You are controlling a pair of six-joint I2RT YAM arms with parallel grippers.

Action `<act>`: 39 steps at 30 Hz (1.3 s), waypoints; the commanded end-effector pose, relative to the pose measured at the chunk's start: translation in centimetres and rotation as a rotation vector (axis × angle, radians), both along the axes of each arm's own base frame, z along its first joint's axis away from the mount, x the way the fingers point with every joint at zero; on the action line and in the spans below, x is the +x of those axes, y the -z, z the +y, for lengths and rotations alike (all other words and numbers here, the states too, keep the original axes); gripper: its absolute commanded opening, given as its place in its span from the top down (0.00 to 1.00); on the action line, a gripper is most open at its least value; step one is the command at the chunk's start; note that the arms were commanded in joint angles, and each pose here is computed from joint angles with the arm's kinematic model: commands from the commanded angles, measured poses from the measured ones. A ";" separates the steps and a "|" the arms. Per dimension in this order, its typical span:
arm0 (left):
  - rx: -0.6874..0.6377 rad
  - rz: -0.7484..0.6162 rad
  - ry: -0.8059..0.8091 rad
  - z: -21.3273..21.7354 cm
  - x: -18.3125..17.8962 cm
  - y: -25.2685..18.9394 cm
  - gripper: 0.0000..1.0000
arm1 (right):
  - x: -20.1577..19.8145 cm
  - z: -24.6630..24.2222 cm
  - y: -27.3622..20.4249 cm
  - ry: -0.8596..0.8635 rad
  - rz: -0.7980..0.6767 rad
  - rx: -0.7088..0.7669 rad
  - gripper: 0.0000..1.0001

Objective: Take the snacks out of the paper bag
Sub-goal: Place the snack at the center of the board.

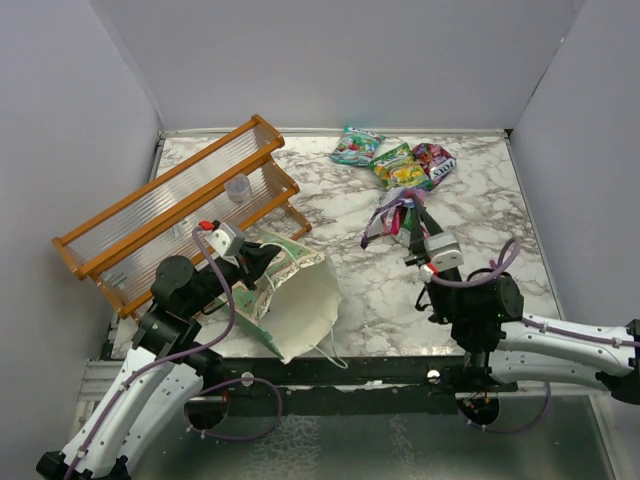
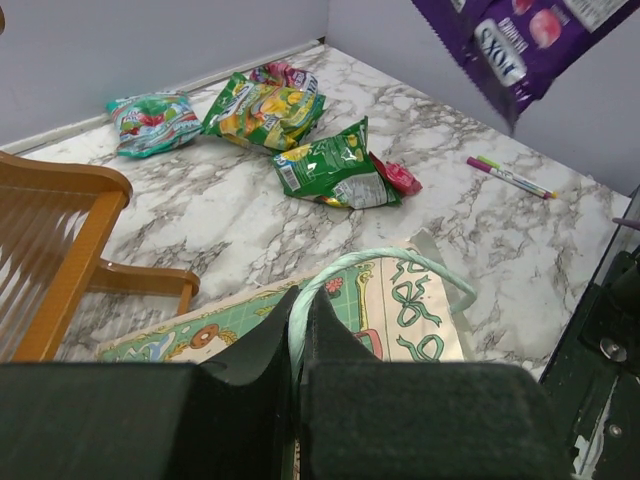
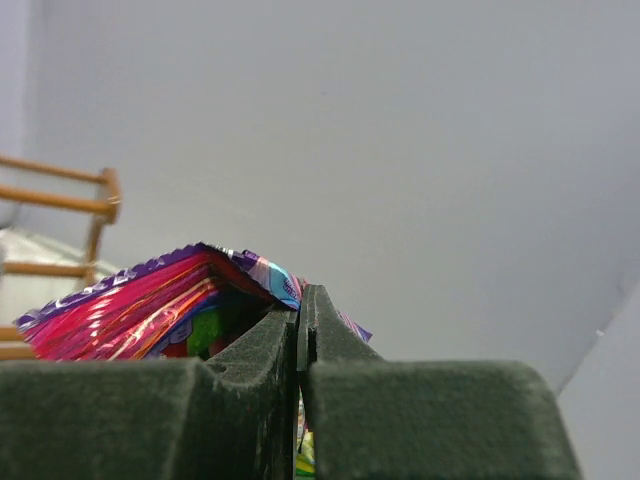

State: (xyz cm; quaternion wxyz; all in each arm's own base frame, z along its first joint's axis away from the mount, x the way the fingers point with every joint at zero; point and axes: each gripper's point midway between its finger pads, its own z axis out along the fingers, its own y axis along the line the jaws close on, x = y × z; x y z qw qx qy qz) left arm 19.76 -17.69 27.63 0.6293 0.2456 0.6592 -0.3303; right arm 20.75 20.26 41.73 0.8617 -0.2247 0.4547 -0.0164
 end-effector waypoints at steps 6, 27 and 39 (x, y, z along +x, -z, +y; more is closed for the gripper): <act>-0.004 -0.028 -0.004 0.2 0.0 -1.2 1.00 | 9.2 -4.9 6.3 0.157 0.276 0.209 0.98; -0.007 -0.031 0.117 -1.3 -1.5 -1.2 1.00 | 12.4 -5.8 30.1 0.226 0.855 -0.024 0.83; 0.012 0.008 0.489 -4.0 -7.1 0.0 1.00 | 1.1 1.8 18.0 -0.595 0.454 -0.085 0.29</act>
